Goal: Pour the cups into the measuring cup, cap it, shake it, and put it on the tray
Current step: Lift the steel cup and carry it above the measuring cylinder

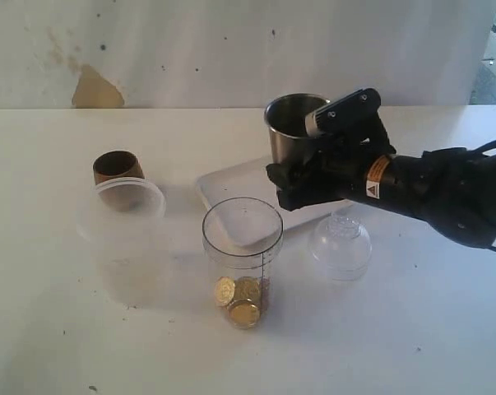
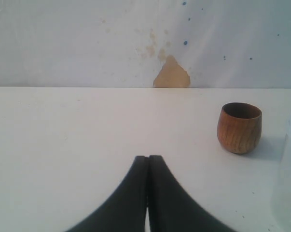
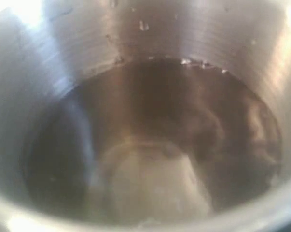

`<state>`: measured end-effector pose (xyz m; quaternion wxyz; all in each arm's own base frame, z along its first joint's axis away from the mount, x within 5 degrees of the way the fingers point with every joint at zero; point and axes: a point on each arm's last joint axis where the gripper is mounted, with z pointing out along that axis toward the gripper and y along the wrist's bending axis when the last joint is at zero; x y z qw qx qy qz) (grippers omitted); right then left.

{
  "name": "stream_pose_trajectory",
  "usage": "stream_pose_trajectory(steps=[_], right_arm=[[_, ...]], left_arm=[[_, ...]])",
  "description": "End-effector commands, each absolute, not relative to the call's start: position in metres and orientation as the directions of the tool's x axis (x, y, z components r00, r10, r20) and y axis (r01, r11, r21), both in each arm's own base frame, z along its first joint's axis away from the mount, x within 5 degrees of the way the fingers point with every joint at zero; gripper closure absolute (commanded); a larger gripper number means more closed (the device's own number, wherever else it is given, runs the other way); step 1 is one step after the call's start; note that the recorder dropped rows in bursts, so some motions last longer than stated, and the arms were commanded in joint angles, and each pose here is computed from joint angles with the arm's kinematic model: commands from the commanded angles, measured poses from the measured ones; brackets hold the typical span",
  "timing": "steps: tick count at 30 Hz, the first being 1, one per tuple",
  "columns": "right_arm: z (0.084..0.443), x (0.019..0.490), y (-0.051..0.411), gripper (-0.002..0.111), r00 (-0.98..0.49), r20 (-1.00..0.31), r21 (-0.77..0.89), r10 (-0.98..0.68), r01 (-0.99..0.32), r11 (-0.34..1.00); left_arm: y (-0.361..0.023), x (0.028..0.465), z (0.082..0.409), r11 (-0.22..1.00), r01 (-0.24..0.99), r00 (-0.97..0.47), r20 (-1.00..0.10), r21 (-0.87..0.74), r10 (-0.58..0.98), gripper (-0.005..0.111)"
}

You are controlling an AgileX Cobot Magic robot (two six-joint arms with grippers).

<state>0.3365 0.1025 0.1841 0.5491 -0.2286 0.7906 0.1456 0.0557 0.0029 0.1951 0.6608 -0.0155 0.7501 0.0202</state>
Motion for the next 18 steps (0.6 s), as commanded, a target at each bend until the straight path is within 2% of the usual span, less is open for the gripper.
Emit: stream_pose_trajectory(steps=[1, 12, 18], right_arm=[[0.2018, 0.3382, 0.1115, 0.108, -0.105, -0.970, -0.115, -0.221, -0.600, 0.792], [0.2046, 0.3368, 0.1143, 0.108, 0.025, -0.946, -0.267, -0.324, -0.628, 0.731], [0.2035, 0.3364, 0.1141, 0.108, 0.047, -0.931, -0.308, -0.363, -0.633, 0.710]], left_arm=[[0.0028, 0.0557, 0.1941, 0.999, -0.049, -0.123, -0.992, 0.008, 0.002, 0.107], [0.0028, 0.0557, 0.1941, 0.999, -0.049, -0.123, -0.992, 0.008, 0.002, 0.107], [0.0028, 0.0557, 0.1941, 0.999, -0.049, -0.123, -0.992, 0.008, 0.002, 0.107]])
